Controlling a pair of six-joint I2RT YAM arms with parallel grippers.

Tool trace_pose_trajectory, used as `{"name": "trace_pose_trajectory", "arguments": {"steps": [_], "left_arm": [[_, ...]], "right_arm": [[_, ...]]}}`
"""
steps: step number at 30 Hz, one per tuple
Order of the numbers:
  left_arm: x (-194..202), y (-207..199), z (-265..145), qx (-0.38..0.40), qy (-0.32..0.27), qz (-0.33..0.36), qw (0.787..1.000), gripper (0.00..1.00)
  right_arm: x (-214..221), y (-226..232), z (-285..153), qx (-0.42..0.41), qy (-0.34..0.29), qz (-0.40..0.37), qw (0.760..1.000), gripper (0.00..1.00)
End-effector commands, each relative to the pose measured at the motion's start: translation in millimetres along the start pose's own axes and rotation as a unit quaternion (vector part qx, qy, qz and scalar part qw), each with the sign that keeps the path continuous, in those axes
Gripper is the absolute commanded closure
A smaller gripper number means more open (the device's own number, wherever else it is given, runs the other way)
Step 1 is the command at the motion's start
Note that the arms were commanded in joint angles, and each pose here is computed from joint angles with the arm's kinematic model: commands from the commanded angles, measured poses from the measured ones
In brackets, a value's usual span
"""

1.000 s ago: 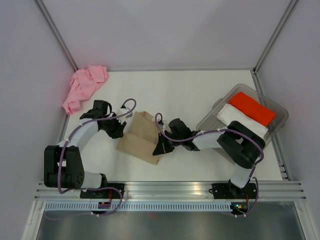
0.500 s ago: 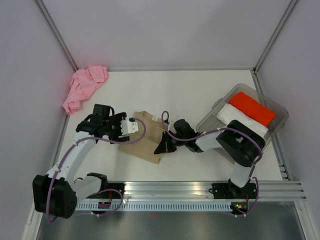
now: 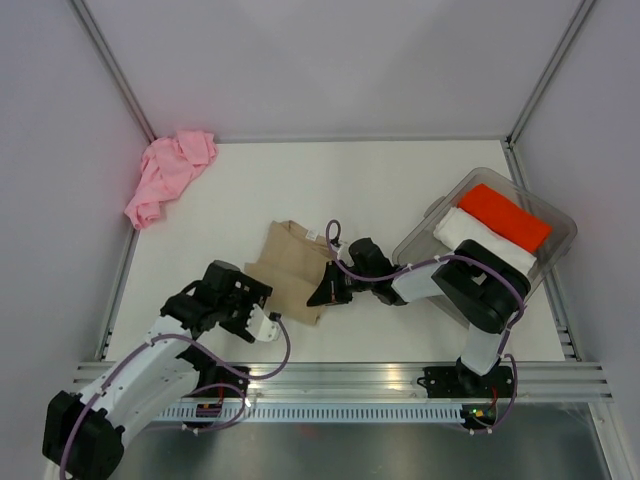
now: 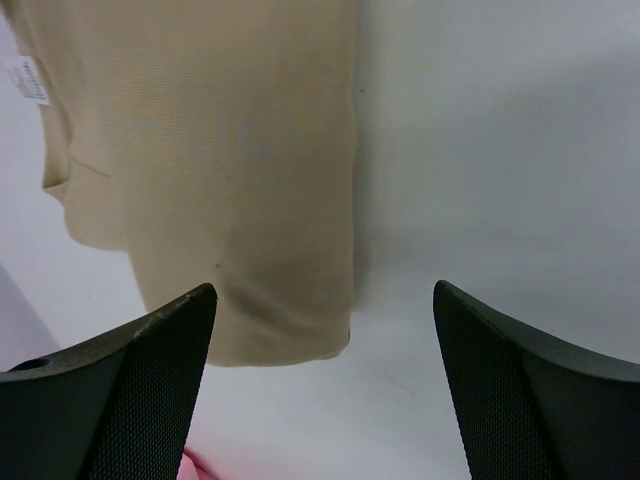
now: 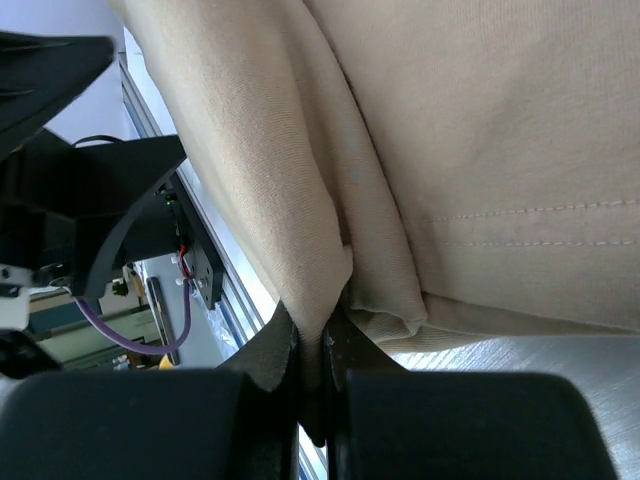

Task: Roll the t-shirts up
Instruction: Roll the tshirt

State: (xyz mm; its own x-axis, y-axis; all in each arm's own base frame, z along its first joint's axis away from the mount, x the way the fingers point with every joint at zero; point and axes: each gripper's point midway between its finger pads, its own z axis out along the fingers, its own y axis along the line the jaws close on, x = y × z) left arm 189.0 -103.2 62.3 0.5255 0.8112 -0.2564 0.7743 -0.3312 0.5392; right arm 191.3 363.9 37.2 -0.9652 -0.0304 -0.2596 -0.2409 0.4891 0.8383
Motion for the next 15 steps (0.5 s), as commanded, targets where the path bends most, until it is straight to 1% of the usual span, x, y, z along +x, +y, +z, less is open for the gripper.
{"name": "trace_pose_trajectory", "arguments": {"steps": [1,7,10,11,12,13,14,15], "left_arm": [[17,21,8,-0.021,0.042,0.042,0.998,0.08],[31,27,22,-0.019,0.071,0.034,0.997,0.08],[37,16,31,0.012,0.078,0.032,0.996,0.13],[38,12,35,0.025,0.078,0.032,0.996,0.16],[40,8,37,0.034,0.08,0.032,0.996,0.27],[40,7,38,0.039,0.079,0.031,0.996,0.33],[40,5,40,0.044,0.078,0.029,0.996,0.38],[40,4,42,0.051,0.078,0.025,0.995,0.47]], "right_arm": [[-14,16,0,-0.021,-0.013,-0.012,1.0,1.0],[-10,16,1,-0.021,0.005,-0.018,1.0,1.0],[-10,15,1,-0.017,0.011,-0.024,1.0,1.0],[-10,15,1,-0.016,0.012,-0.026,0.999,0.99],[-11,15,2,-0.015,0.013,-0.032,0.999,0.99],[-12,16,2,-0.013,0.016,-0.035,0.999,0.98],[-13,15,2,-0.011,0.018,-0.038,0.999,0.94],[-13,16,2,-0.01,0.021,-0.049,0.999,0.93]]}}
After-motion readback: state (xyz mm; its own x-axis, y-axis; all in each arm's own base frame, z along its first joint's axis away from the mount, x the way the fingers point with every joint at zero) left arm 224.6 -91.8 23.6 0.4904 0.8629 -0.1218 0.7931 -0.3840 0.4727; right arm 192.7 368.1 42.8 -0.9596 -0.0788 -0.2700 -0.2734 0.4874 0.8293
